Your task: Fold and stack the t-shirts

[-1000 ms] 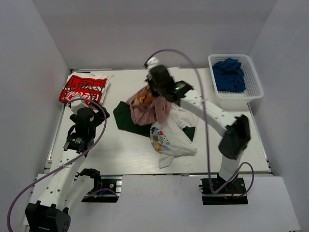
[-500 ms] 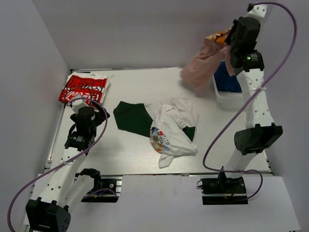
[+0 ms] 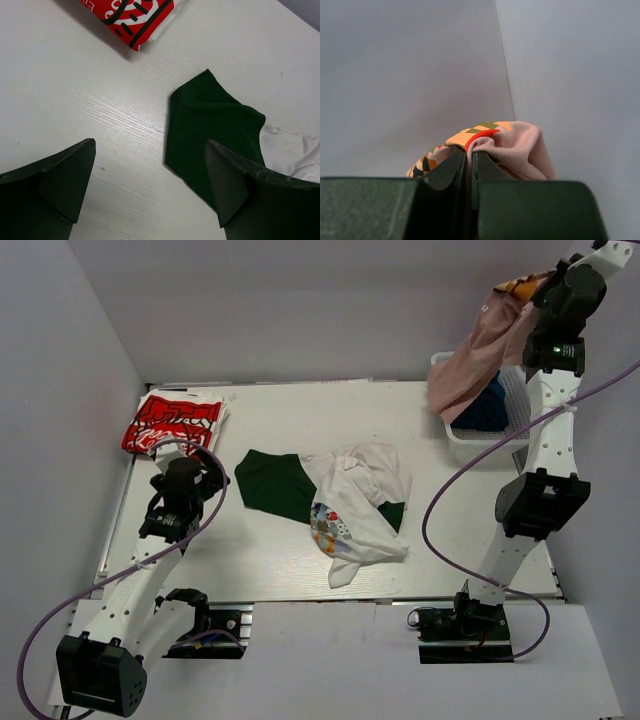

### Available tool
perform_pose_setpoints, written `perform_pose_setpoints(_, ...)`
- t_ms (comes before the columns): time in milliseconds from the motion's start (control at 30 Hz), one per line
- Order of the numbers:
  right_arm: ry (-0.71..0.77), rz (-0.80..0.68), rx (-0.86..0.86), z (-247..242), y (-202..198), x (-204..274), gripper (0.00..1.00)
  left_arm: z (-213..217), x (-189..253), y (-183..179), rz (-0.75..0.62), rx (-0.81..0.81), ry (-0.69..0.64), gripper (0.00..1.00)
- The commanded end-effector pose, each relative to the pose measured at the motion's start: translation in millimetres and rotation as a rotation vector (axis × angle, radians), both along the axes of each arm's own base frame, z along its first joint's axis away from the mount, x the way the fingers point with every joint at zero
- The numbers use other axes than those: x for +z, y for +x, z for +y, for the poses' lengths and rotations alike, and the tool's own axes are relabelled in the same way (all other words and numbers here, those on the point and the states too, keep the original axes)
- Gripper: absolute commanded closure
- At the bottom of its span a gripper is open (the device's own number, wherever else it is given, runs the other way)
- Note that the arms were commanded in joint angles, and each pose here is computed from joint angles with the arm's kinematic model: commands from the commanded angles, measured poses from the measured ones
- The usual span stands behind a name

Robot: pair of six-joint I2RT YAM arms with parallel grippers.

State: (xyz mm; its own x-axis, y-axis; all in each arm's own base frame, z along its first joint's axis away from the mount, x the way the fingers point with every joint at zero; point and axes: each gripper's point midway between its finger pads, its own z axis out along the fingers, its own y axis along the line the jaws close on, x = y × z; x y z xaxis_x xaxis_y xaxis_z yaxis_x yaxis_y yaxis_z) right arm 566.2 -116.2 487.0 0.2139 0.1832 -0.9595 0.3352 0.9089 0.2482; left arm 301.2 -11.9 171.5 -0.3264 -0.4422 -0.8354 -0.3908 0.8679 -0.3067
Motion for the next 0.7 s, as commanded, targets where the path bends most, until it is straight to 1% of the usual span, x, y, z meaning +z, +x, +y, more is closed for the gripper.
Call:
perform_pose_setpoints(0,-0.105,-0.457,0.007,5.4,-52.6,138.6,1.0,1.8,-1.3,-0.8,-0.002,-0.003,0.022,0.0)
perform_pose_setpoints(33,-0.112,-0.488,0.003,4.5,-57.7,147.8,1.0,1.8,-1.3,-0.8,-0.002,-0.003,0.022,0.0)
perform_pose_setpoints(67,-0.118,-0.485,0.021,6.6,-53.8,146.9,1.0,1.4,-2.0,1.0,-0.002,-0.003,0.022,0.0)
perform_pose_setpoints(100,-0.129,-0.513,0.022,7.0,-59.9,158.1,1.0,4.1,-2.1,1.1,-0.002,0.006,0.022,0.0)
perform_pose_setpoints(167,-0.142,-0.524,0.038,10.0,-61.8,162.9,1.0,4.2,-2.1,1.1,-0.002,0.006,0.022,0.0)
perform_pose_setpoints(300,-0.145,-0.429,0.077,13.6,-44.4,129.2,1.0,6.1,-1.9,0.8,0.0,0.01,0.034,0.0)
perform_pose_setpoints(333,-0.135,-0.368,0.088,12.5,-31.7,103.0,1.0,6.1,-1.9,0.8,0.0,0.01,0.035,0.0)
perform_pose_setpoints(400,-0.113,-0.323,0.113,15.2,-24.0,82.8,1.0,4.2,-0.4,2.3,-0.009,0.002,0.028,0.0)
perform_pose_setpoints(467,-0.097,-0.203,0.146,17.4,-4.4,27.1,1.0,4.1,-3.4,2.9,0.002,0.002,0.03,0.0)
perform_pose_setpoints(500,-0.075,-0.133,0.146,15.8,3.2,-8.1,1.0,4.1,-3.4,2.9,0.002,0.002,0.03,0.0)
perform_pose_setpoints(533,-0.067,-0.138,0.138,14.6,5.9,-18.2,1.0,2.4,-6.1,3.5,0.012,-0.006,0.028,0.0)
perform_pose_setpoints(600,-0.023,-0.001,0.122,9.7,15.3,-94.9,1.0,2.4,-6.2,3.5,0.012,-0.006,0.028,0.0)
perform_pose_setpoints(633,-0.014,0.034,0.112,6.1,17.5,-113.5,1.0,2.4,-6.2,3.5,0.012,-0.006,0.028,0.0)
perform_pose_setpoints(667,-0.014,0.114,0.106,4.1,20.3,-150.3,1.0,2.4,-3.9,3.5,0.012,-0.006,0.028,0.0)
